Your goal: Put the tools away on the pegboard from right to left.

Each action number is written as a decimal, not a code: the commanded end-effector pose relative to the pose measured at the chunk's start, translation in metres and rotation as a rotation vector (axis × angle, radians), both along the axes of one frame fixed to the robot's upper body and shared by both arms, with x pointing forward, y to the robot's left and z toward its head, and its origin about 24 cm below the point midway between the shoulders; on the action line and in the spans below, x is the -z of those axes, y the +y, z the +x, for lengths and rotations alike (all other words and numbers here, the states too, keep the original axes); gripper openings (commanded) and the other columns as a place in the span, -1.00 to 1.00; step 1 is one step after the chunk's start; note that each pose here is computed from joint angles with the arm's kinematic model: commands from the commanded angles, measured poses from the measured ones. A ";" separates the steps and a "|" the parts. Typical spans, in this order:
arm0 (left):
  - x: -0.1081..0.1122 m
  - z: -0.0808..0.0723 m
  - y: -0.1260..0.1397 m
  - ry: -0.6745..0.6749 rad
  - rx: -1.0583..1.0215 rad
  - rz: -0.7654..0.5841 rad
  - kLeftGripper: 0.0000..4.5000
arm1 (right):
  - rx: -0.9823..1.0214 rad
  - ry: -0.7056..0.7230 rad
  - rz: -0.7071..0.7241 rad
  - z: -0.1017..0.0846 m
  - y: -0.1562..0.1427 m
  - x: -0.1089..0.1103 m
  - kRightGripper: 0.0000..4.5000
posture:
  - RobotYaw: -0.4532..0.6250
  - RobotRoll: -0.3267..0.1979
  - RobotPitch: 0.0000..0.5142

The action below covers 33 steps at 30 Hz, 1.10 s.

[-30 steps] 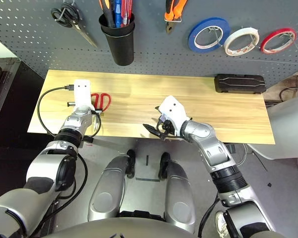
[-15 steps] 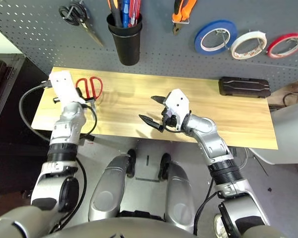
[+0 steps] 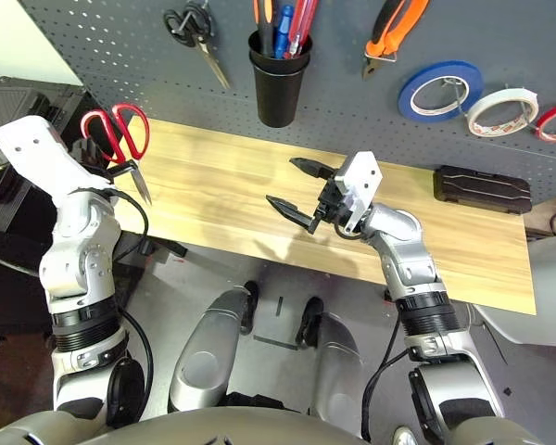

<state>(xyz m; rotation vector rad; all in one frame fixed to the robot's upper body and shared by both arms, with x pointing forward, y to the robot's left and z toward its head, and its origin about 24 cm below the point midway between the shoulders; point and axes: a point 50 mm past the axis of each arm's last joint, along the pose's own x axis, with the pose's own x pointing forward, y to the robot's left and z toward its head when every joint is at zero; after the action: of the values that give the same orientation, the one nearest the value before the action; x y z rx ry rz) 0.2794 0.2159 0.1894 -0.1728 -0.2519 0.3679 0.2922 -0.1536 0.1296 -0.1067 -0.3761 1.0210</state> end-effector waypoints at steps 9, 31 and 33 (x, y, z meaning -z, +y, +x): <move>-0.031 -0.013 -0.025 -0.133 0.290 0.068 -0.99 | 0.024 -0.115 0.096 -0.013 -0.026 -0.014 1.00 | 0.66 0.25 -0.26; -0.054 0.040 -0.070 -0.113 0.541 0.103 -0.99 | 0.238 -0.113 0.132 -0.020 -0.046 -0.016 1.00 | 0.46 0.25 -0.27; -0.056 0.047 -0.072 -0.109 0.550 0.103 -0.99 | 0.240 -0.113 0.133 -0.021 -0.045 -0.016 1.00 | 0.44 0.25 -0.27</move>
<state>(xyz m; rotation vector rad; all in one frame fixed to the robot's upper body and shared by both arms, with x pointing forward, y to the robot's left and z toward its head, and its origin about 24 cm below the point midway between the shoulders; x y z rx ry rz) 0.3229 0.1490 0.2414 -0.1631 -0.3030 -0.1810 0.2753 -0.1956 0.1452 -0.0694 -0.5150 0.7670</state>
